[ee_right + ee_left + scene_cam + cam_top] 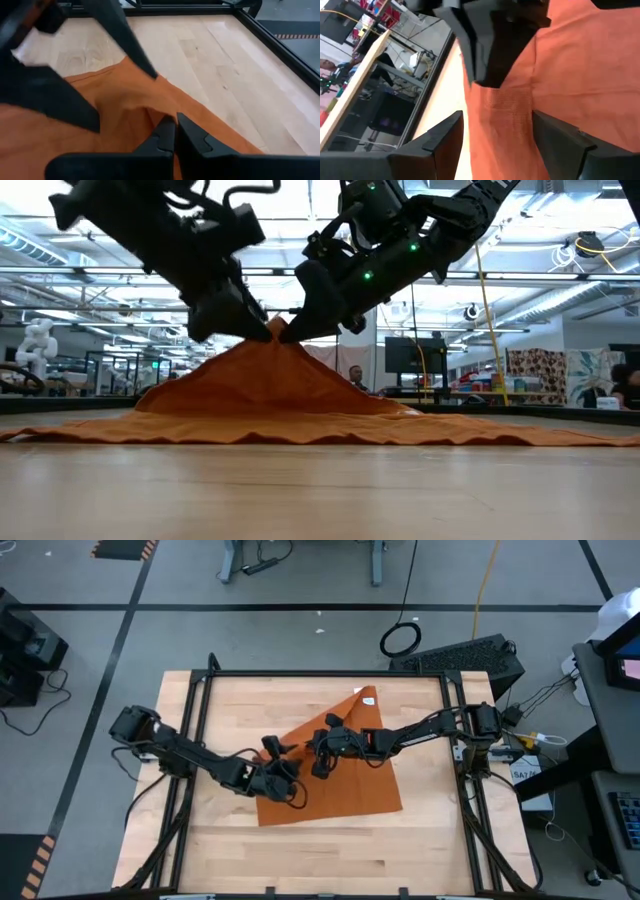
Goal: Roll towel into tight, uniform cylinder
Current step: Fold the brown towel
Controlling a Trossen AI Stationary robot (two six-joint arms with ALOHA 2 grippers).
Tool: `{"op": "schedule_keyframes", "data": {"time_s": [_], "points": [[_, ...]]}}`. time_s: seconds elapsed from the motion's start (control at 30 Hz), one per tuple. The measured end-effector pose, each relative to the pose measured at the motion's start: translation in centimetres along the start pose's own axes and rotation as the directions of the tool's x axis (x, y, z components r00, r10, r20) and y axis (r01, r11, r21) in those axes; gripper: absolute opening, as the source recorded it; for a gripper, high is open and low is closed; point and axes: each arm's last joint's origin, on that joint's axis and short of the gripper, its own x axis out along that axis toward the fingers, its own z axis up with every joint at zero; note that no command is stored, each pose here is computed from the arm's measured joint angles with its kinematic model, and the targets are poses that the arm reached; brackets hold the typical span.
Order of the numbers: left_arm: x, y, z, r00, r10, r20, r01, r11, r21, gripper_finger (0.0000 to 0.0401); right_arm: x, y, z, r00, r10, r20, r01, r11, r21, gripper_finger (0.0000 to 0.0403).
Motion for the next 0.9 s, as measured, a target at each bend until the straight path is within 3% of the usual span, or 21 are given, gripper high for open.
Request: {"op": "schedule_keyframes", "data": {"time_s": [0.23,0.5,0.9], "points": [[1.1,-1.7,-0.8,0.991,0.134,-0.013,-0.133,0.99,0.04,0.0235,0.0,0.0,0.0,1.0,0.0,-0.001,0.001,1.0,0.022,0.0],[1.5,-3.0,-0.9,0.99,0.143,0.018,-0.144,0.989,0.044,0.0235,0.0,-0.2,0.0,1.0,-0.004,-0.001,0.004,0.999,0.04,0.0],[1.6,-2.8,-0.8,0.972,0.235,0.019,-0.235,0.956,0.176,0.0232,0.0,-0.2,0.0,1.0,-0.005,-0.001,0.005,0.999,0.048,0.0]]}}
